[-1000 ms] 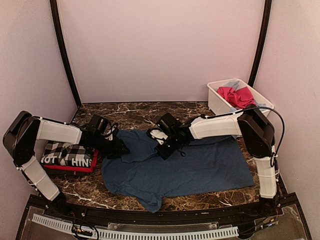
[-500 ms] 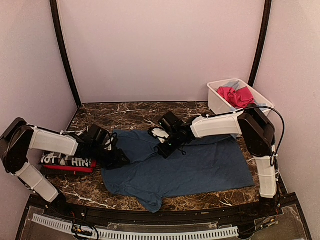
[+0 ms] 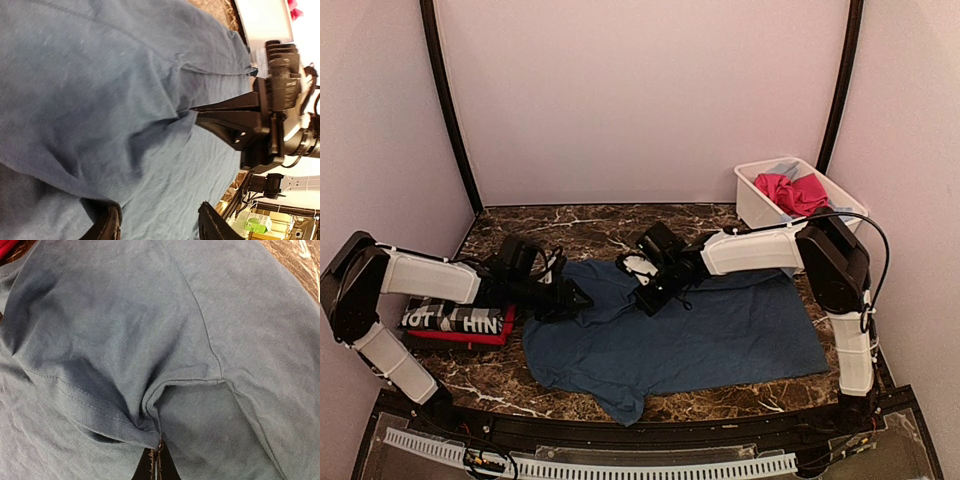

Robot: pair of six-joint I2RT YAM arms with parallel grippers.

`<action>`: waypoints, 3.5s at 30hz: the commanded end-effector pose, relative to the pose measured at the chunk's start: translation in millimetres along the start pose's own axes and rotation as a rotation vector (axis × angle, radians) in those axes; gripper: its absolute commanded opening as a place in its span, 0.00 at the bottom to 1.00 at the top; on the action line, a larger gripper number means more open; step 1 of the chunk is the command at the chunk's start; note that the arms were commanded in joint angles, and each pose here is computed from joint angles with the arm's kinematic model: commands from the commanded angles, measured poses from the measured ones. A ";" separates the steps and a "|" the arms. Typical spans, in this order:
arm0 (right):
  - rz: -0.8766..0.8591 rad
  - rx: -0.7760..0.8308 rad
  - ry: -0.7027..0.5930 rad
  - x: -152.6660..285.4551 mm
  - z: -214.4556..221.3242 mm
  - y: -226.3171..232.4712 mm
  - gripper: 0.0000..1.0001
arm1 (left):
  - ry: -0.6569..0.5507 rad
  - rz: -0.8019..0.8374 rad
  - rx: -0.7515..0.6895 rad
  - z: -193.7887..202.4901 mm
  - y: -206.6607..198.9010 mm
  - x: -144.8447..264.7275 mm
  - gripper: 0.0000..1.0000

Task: Fold and stack the mixed laundry pile
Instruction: Adjust the 1/3-folded T-shirt at the center of the board.

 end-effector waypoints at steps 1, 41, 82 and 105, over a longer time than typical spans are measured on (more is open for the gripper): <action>-0.006 0.006 -0.046 4.9 -15.8 2.7 0.00 | -0.054 0.055 -0.035 -19.1 -26.5 17.2 0.53; -0.013 -0.041 -0.008 -2.4 -10.3 -7.0 0.00 | -0.062 -0.031 0.094 16.9 12.0 6.8 0.51; 0.148 -0.370 0.095 49.4 68.7 -125.8 0.60 | 0.136 -0.443 0.008 -62.2 45.6 -29.2 0.46; 0.382 -0.426 -0.009 137.4 73.7 -163.1 0.45 | 0.124 -0.531 0.082 -66.7 89.5 17.8 0.44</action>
Point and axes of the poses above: each gripper's point midway between its finger pads, its own x axis back along the fingers, its own y axis along the line the jaws close on, z = x × y, the point moved 7 cm from there along x, back along the fingers, and after that the axes turned 15 degrees about -x, right-handed, at the moved point
